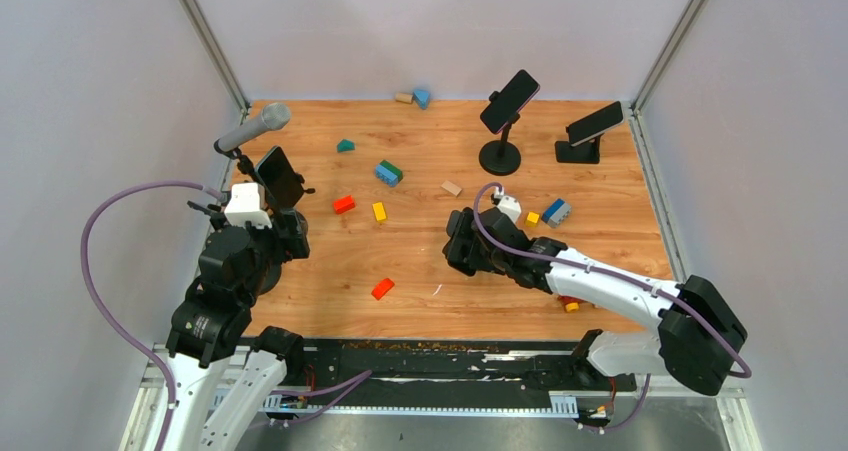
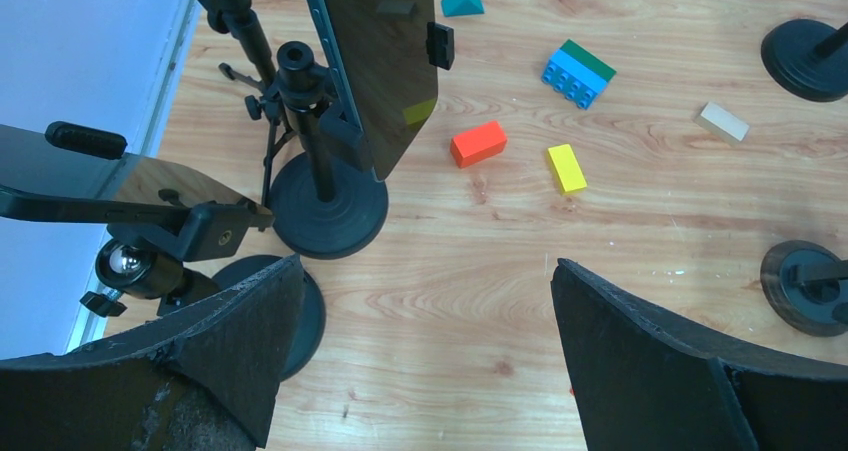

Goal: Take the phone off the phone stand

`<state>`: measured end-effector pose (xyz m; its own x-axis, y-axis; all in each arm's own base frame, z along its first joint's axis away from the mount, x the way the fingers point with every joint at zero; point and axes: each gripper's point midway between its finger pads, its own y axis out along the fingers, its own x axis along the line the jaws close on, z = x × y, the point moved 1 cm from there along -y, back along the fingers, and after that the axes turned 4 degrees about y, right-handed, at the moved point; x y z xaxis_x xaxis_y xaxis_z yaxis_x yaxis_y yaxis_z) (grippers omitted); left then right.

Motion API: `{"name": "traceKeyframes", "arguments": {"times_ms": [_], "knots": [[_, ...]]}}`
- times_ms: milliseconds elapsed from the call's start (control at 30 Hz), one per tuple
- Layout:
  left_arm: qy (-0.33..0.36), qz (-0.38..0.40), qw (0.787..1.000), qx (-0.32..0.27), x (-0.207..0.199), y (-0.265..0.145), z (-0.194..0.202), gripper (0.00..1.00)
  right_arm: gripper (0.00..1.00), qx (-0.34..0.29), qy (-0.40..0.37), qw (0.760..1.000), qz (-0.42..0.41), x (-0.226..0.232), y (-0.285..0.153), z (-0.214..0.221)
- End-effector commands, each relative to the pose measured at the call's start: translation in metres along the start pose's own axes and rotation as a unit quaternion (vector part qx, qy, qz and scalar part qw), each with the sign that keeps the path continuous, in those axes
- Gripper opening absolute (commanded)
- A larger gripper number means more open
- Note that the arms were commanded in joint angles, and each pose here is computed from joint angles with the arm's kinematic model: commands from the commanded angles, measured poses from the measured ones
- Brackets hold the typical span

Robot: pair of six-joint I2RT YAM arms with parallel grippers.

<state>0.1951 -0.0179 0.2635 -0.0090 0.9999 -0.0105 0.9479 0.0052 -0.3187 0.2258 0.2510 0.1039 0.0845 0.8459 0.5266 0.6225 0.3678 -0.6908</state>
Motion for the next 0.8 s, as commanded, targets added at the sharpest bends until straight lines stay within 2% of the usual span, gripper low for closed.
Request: {"name": "traceKeyframes", "arguments": {"times_ms": [0, 433, 767], "knots": [[0.003, 0.000, 1.000, -0.017, 0.000, 0.001, -0.006, 1.00, 0.86, -0.008, 0.009, 1.000, 0.011, 0.003, -0.004, -0.007], [0.003, 0.000, 1.000, -0.018, 0.000, 0.001, -0.007, 1.00, 0.58, -0.037, 0.022, 0.999, 0.017, -0.011, -0.016, -0.014], [0.002, 0.000, 1.000, -0.018, 0.000, 0.000, -0.006, 1.00, 0.14, -0.055, -0.009, 0.998, -0.012, -0.003, -0.032, -0.025]]}}
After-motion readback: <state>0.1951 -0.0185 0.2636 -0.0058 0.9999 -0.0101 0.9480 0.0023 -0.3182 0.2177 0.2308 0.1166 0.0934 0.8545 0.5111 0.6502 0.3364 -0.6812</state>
